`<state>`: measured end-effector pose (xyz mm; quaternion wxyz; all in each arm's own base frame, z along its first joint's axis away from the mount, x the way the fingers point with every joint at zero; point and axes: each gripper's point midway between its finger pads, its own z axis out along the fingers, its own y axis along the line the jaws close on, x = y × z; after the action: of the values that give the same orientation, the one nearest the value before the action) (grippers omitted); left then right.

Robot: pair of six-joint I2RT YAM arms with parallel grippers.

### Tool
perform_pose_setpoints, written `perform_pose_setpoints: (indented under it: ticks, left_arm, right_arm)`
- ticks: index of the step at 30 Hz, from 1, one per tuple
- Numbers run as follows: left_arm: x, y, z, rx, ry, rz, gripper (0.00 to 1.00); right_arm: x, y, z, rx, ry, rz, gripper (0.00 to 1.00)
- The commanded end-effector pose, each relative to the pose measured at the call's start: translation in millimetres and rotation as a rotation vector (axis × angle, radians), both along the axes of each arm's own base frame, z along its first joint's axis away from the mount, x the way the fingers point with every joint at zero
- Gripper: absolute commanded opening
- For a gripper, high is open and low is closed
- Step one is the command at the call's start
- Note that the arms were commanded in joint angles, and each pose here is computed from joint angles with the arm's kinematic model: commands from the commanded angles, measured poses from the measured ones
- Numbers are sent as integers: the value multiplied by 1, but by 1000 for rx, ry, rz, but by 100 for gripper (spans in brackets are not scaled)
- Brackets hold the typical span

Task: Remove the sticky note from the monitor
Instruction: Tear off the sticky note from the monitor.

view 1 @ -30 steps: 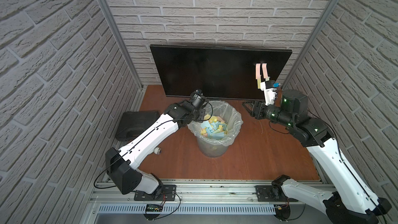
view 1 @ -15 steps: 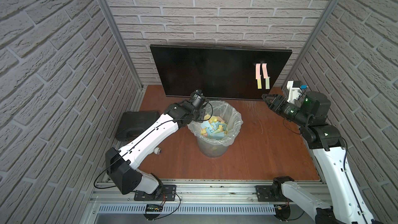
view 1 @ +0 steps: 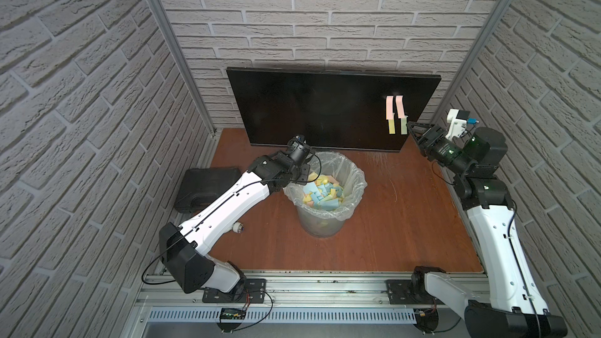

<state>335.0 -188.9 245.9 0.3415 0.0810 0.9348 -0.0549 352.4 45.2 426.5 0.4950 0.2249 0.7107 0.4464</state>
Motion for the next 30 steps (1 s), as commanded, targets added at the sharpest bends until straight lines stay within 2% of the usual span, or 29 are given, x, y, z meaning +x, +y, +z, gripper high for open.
perform_pose_setpoints:
  ticks: [1,24,30]
  left_arm:
    - [0,-8,-4,-23,13,-12,31]
    - [2,-12,0,-33,9,-17,31]
    - [2,-12,-1,-33,11,-16,31]
  right_arm:
    - [0,5,36,-7,-123,42,44]
    - [35,3,29,-4,-107,57,44]
    - [43,2,28,1,-109,56,41]
